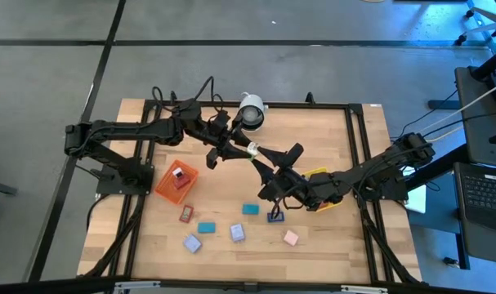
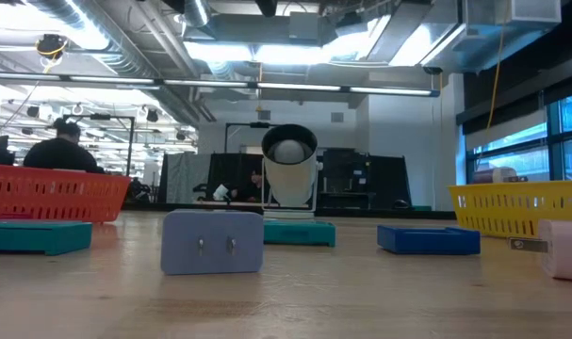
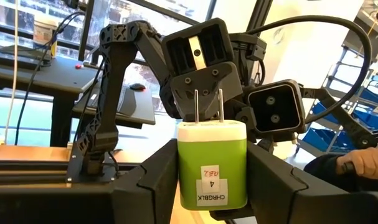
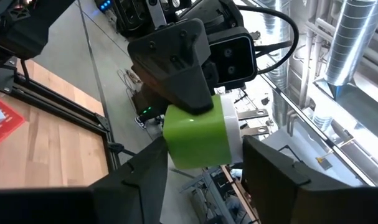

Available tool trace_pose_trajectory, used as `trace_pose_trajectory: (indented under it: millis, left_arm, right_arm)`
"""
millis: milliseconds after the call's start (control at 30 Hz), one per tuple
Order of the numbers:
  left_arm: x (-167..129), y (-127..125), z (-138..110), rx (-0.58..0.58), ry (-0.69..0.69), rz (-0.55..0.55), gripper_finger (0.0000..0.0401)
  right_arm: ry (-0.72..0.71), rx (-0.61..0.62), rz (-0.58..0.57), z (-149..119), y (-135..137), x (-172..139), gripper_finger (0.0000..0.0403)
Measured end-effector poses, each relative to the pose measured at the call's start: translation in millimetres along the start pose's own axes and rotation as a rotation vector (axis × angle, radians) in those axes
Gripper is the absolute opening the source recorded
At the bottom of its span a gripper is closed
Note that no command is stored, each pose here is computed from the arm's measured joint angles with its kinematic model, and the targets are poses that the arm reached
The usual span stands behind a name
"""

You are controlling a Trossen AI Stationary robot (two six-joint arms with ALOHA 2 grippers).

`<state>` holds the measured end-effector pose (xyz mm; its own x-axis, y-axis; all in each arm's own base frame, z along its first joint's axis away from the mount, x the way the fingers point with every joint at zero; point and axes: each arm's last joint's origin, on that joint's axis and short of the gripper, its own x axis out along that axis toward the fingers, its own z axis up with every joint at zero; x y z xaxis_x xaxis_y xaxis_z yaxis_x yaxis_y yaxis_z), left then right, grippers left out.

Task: Pick & Place Office items
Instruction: Put the green charger adapter into the yellow basket

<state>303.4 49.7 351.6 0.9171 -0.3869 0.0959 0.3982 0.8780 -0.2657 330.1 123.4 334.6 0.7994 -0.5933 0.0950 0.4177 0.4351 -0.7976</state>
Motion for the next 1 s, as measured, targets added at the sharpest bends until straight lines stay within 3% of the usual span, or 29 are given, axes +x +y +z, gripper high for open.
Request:
trace_pose_trajectory:
  millis: [367,667,833,933,1000]
  left_arm:
    - [0.0,-0.1,0.8,-0.015,-0.006,0.002,0.016]
    - [-0.1,-0.7,0.5,-0.033,0.0,-0.001,0.0194]
    - [-0.1,-0.7,0.3,-0.038,0.001,-0.001,0.0201]
    - [0.7,-1.7,0.0,-0.042,0.001,-0.001,0.0183]
    - [2.0,-3.7,-1.2,-0.024,0.007,-0.008,0.0148]
  right_arm:
    - [0.016,-0.007,-0.012,2.5,-2.9,0.8,0.0178]
    - [0.045,0.027,-0.036,3.2,-6.2,0.1,0.0164]
    - [0.048,0.026,-0.036,3.0,-6.6,0.0,0.0126]
    - [0.041,0.039,-0.027,3.0,-5.4,-0.2,0.01]
    - [0.047,0.045,-0.025,2.3,-4.7,0.1,0.0091]
